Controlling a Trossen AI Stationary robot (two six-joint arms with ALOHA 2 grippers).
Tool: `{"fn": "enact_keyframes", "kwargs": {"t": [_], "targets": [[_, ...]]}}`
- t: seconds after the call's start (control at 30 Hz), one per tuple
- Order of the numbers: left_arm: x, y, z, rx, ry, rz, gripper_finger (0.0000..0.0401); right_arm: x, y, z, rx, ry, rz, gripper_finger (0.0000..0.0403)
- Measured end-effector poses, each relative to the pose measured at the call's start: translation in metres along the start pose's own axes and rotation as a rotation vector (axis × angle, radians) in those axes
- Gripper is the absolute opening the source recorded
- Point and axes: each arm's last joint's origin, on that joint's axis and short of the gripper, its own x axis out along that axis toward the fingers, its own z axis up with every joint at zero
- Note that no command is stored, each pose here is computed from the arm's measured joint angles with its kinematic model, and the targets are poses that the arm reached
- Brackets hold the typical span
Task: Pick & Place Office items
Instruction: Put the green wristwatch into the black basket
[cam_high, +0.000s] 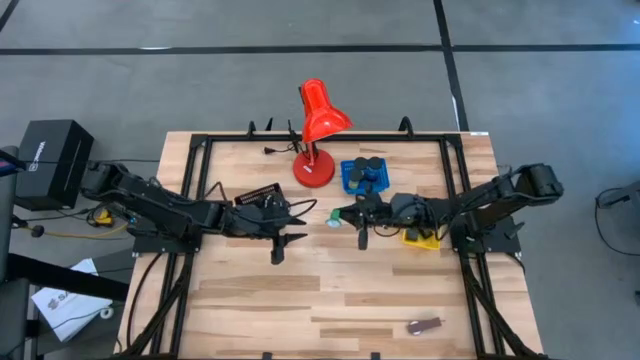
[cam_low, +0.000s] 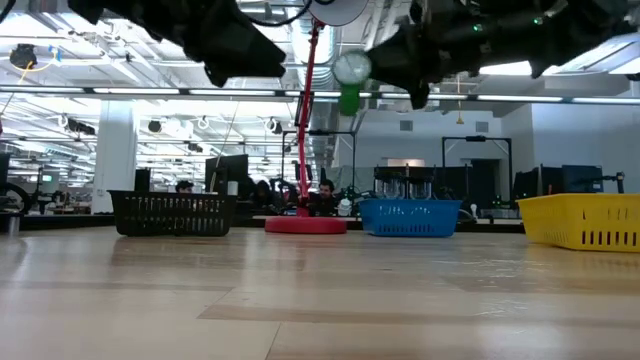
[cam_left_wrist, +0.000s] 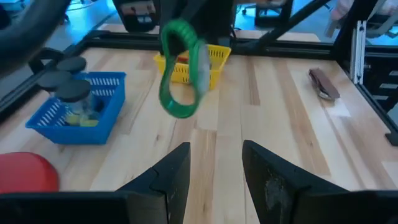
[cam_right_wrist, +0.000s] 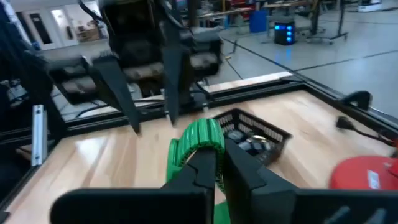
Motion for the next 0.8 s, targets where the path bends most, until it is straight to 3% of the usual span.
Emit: {"fn": "enact_keyframes", "kwargs": {"t": [0.33,0.8], "targets": [[0.035,-0.011,-0.020,0.027,-0.011,-0.053,0.0140,0.026,0.010,0.015,-0.001,-0.014,0.056,0.0007],[0.033,-0.012,-0.014,0.014,-0.058,-0.063,0.0140,0.029,0.013,0.020,0.047,0.011,0.070,0.0007]]}}
